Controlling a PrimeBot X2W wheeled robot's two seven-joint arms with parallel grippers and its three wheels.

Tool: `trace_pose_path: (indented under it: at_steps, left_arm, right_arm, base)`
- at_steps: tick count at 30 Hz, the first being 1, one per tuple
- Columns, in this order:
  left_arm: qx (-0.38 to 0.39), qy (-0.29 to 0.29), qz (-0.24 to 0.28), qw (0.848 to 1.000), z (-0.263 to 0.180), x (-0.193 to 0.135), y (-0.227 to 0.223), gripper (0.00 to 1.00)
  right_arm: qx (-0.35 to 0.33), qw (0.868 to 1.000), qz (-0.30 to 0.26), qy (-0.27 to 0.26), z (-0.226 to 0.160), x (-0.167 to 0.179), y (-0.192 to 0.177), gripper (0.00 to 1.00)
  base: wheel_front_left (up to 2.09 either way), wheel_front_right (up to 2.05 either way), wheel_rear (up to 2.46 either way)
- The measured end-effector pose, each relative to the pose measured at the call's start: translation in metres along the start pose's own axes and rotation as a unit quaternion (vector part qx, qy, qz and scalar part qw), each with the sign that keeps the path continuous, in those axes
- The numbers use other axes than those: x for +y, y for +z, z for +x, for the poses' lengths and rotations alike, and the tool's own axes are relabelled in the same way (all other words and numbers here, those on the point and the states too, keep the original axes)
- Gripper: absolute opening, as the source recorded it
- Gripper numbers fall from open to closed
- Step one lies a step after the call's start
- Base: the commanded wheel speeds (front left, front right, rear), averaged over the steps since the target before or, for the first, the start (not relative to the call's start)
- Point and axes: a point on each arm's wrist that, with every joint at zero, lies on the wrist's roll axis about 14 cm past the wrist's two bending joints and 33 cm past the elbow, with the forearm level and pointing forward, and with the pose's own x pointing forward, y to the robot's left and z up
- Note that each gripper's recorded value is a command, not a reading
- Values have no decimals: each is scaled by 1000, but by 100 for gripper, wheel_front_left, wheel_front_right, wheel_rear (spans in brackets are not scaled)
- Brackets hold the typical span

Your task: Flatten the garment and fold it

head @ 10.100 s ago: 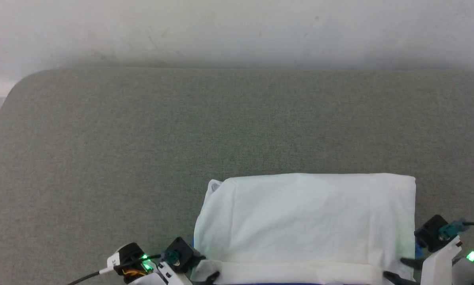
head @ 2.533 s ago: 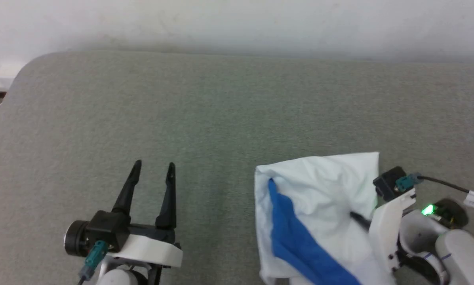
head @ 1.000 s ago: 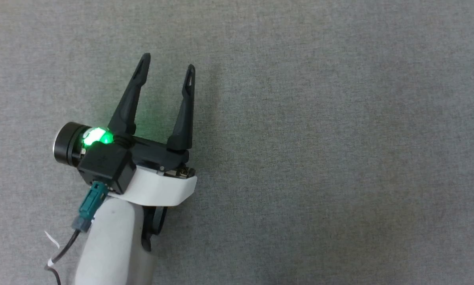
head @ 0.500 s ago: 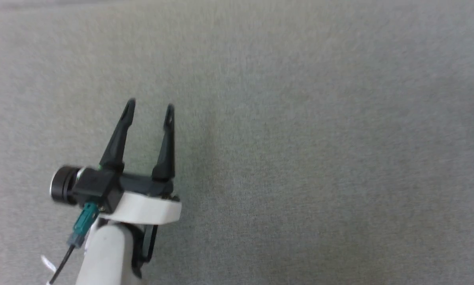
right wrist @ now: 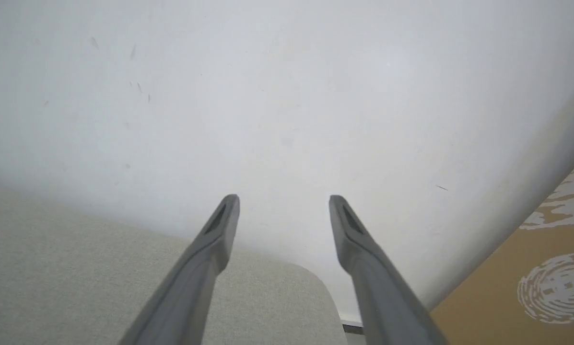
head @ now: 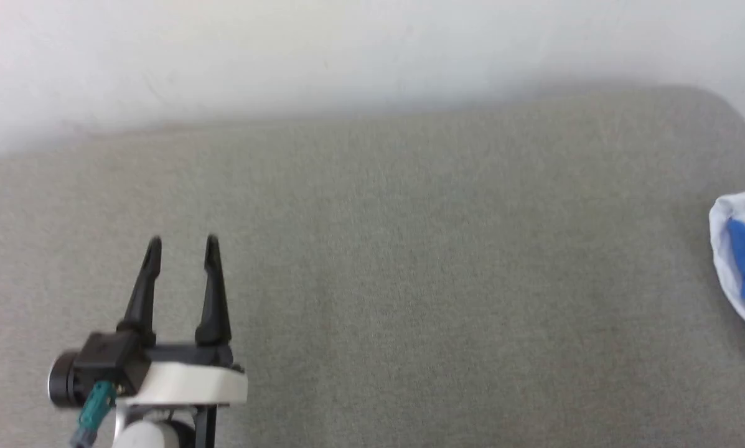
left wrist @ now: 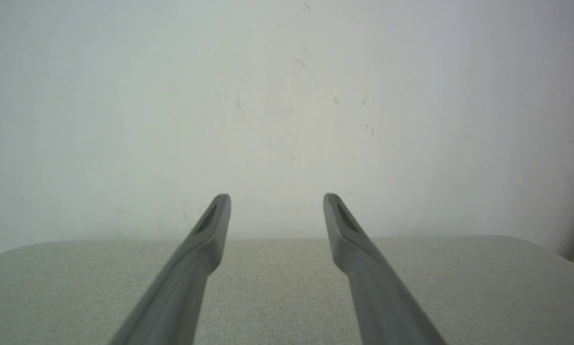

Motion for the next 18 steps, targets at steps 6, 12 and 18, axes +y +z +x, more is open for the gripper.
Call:
trace_pose_path:
  at_steps: [6,12,18]
  left_arm:
    - [-1,35,11,999,-29,14,12,100]
    - [7,62,19,998,-50,27,12,100]
    - [33,79,27,996,-67,34,-1,100]
  right_arm:
    - [-90,993,81,1,-34,40,35,100]
    - [-102,982,155,15,-70,94,27,100]
    - [-70,976,201,40,-93,136,9,100]
  base:
    - [0,0,0]
    - [0,0,0]
    - [0,0,0]
